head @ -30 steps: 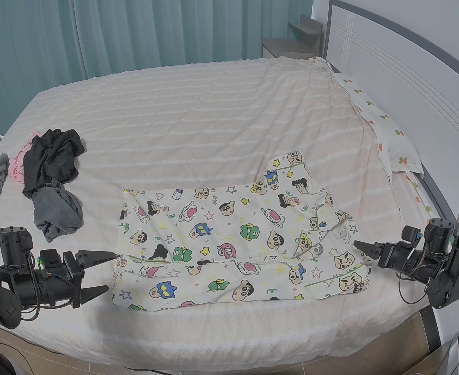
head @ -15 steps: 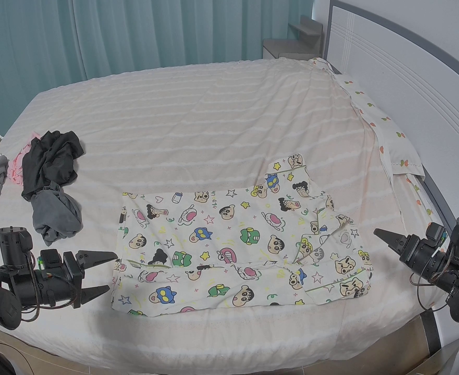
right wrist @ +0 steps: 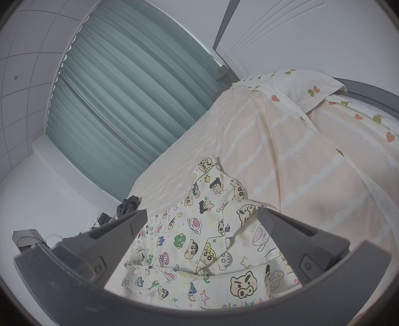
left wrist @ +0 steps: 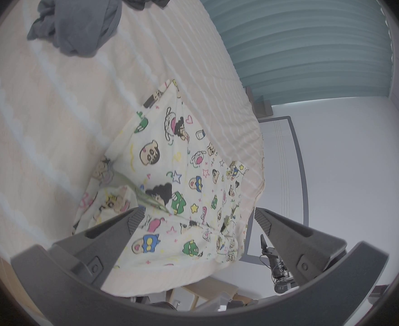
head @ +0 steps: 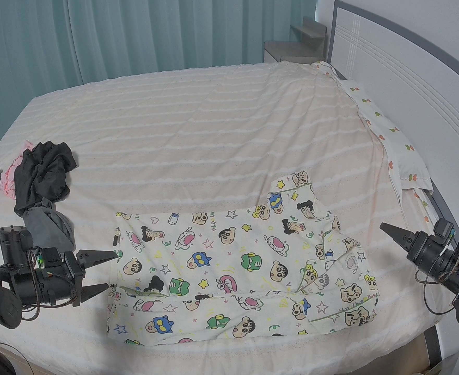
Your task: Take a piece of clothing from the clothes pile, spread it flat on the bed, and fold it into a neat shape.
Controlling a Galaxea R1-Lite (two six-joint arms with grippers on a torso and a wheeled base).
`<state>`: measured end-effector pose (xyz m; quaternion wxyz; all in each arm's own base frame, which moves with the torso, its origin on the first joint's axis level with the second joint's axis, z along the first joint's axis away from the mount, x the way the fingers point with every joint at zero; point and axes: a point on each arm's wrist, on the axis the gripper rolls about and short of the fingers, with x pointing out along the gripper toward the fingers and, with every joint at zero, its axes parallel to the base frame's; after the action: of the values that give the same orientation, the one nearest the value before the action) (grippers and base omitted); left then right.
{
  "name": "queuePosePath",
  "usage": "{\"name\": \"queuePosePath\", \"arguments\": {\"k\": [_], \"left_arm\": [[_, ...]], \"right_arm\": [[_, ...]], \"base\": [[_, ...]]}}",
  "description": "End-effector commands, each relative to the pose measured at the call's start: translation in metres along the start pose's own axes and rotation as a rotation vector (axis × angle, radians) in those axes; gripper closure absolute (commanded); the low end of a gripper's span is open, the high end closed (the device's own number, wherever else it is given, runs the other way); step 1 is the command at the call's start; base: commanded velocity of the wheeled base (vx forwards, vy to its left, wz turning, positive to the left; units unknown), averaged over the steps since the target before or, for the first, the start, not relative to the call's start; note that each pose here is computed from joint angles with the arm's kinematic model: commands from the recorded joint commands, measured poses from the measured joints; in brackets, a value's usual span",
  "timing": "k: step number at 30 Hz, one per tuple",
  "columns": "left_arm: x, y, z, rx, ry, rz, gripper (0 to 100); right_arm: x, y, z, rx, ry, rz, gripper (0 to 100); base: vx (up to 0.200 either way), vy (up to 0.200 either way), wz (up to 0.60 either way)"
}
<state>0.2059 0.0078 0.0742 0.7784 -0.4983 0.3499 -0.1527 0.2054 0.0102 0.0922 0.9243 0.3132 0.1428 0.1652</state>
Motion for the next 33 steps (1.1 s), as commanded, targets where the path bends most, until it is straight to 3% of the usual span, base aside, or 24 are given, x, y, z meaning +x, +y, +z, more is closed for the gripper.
{"name": "queuePosePath", "arguments": {"k": [1,3,4,5,6,8,9,11,17,25,33], "left_arm": [[0.005,-0.007,0.008,0.059,-0.063,0.017,0],[0.015,-0.019,0.02,0.12,-0.161,0.047,0],[0.016,-0.02,0.02,0.124,-0.169,0.05,0],[0.028,-0.026,0.033,0.151,-0.258,0.095,0],[0.034,-0.028,0.041,0.18,-0.287,0.107,0],[0.038,-0.029,0.049,0.233,-0.296,0.114,0],[0.043,-0.026,0.059,0.295,-0.294,0.157,0],[0.054,-0.02,0.068,0.323,-0.265,0.214,0],[0.09,-0.006,0.094,0.291,-0.227,0.273,0],[0.115,0.016,0.104,0.259,-0.205,0.302,0],[0.129,0.025,0.107,0.26,-0.247,0.254,0]], "right_arm": [[-0.002,0.002,-0.001,-0.005,0.0,0.01,0],[-0.001,0.004,-0.003,-0.004,0.009,0.02,0],[-0.001,0.005,-0.003,-0.005,0.01,0.021,0],[-0.002,0.006,-0.006,-0.003,0.023,0.023,0],[-0.002,0.007,-0.007,-0.003,0.029,0.026,0],[-0.002,0.008,-0.008,-0.002,0.035,0.031,0],[-0.001,0.009,-0.01,0.0,0.045,0.035,0],[-0.001,0.009,-0.012,0.001,0.055,0.035,0],[0.003,0.005,-0.017,0.011,0.086,0.021,0],[0.008,0.0,-0.022,0.021,0.11,-0.002,0],[0.01,-0.003,-0.024,0.022,0.111,-0.026,0]], "base": [[0.0,0.0,0.0],[0.0,0.0,0.0],[0.0,0.0,0.0],[0.0,0.0,0.0],[0.0,0.0,0.0],[0.0,0.0,0.0],[0.0,0.0,0.0],[0.0,0.0,0.0],[0.0,0.0,0.0],[0.0,0.0,0.0],[0.0,0.0,0.0]]}}
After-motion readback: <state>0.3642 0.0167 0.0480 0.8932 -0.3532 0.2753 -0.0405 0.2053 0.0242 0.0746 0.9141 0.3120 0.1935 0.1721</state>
